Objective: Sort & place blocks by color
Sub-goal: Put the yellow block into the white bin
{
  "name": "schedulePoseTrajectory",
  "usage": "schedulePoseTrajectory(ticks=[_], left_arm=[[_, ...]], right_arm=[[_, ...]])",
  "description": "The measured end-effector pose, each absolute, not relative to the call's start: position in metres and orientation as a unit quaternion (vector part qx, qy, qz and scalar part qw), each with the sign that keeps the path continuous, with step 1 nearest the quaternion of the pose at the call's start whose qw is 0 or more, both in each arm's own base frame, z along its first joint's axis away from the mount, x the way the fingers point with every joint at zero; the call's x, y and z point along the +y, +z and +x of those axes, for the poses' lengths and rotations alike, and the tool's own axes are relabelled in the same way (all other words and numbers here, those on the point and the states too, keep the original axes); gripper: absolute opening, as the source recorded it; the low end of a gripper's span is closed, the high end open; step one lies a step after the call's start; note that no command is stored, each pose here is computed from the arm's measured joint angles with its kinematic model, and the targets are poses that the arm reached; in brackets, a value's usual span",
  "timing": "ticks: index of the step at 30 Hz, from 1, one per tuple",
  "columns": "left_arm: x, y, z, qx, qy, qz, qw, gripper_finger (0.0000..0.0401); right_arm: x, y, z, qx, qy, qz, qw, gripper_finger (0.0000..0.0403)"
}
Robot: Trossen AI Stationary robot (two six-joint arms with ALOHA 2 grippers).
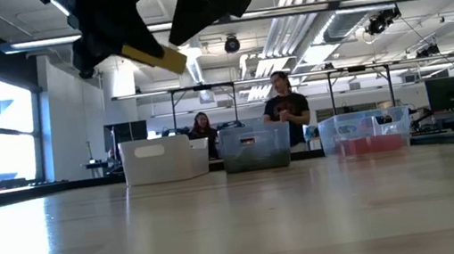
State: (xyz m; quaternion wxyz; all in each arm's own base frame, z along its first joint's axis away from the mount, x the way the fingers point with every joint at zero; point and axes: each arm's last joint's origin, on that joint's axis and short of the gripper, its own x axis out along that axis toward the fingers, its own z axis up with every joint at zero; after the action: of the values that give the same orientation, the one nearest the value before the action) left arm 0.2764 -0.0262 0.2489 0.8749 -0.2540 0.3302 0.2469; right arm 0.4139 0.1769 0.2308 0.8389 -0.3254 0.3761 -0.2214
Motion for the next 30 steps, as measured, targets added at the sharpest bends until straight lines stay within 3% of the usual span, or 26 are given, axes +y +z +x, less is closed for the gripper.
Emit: schedulePoseTrajectory(ticks=[8,24,30], left_arm=[[0.014,0.244,0.270,0.344,0.343,-0.220,0.846,0.0031],[0.103,0.244,0.250,0.351,0.432,-0.210,0.804,0.0031],[0.130,0.237,0.243,0.369,0.428,-0.231,0.792,0.0033]], right_arm=[[0.180,0.231,0.411,0.371,-0.230,-0.327,0.838,0.0173],[0.180,0.230,0.410,0.370,-0.239,-0.307,0.843,0.0174],[0.180,0.230,0.410,0.370,-0.238,-0.307,0.844,0.0174]])
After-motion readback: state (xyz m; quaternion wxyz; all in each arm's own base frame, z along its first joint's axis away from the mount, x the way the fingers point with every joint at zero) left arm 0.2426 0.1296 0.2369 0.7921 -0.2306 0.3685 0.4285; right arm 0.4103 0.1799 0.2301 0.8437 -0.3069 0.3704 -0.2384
